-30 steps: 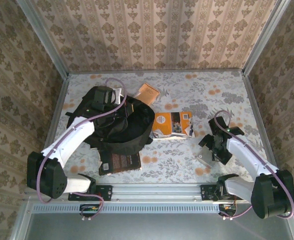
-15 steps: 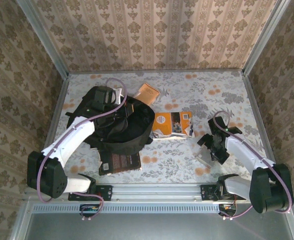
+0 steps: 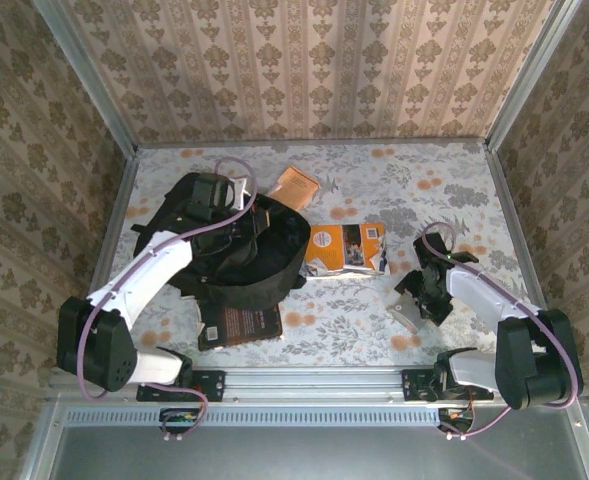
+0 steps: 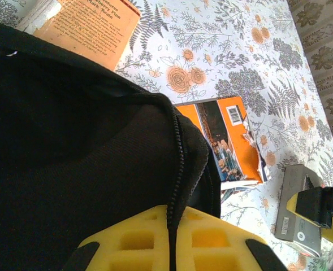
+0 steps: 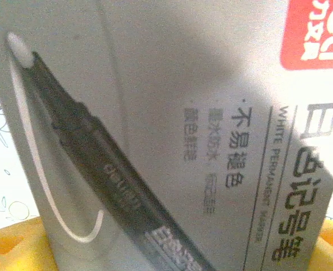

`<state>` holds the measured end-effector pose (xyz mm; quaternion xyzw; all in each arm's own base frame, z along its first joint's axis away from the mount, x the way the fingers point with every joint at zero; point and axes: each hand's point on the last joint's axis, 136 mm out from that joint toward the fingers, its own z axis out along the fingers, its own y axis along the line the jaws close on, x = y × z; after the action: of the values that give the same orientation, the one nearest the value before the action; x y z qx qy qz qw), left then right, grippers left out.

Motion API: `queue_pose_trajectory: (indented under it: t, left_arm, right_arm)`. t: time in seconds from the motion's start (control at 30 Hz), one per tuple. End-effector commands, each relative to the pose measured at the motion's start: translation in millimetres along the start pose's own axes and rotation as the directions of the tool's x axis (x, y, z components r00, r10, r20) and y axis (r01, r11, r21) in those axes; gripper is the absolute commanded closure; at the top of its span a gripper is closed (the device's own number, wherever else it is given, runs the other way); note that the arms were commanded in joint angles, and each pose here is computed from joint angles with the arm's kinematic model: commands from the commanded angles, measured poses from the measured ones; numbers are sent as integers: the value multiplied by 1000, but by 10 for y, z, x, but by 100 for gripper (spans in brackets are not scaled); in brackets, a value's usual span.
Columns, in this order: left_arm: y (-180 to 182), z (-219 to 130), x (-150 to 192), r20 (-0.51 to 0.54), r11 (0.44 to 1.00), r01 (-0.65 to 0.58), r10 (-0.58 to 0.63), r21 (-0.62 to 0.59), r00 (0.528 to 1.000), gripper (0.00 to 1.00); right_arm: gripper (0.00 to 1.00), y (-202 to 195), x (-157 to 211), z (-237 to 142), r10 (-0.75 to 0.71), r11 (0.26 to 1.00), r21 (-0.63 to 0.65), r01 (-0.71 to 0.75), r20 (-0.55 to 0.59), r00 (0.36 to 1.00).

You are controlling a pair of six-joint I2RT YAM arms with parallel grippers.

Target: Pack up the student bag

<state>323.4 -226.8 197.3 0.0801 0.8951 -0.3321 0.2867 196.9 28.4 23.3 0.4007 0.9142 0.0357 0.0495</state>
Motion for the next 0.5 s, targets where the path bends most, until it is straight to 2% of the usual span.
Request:
queue_pose_trajectory:
  t: [0.0,0.17,0.23,0.3,0.4,0.47]
  left_arm:
    - [-13,52,36,-32,1000,-17,17,7,999,89]
    - [-194,158,169,-89,998,-32,37,57,995,60]
    - [-252,140,159,-92,997,-27,34,70,995,49]
    - [-334,80,117,-83,996,-34,41,82,996,41]
    - [-536,-49,42,-68,992,-63,71,113,995,32]
    - [-690,-102,32,-71,986,-80,91,145,993,28]
  right_arm:
    - [19,82,-76,-142,-59,997,-44,61,47,997]
    - [25,428,-89,-482,-254,948,-155,278,156,954]
    - [26,652,-23,-632,-351,896,-212,390,200,915]
    - [25,869,80,-759,-442,829,-259,495,238,865]
    - [24,1228,320,-980,-586,687,-294,664,316,746]
    - [23,1395,436,-1086,-629,619,-308,723,356,691]
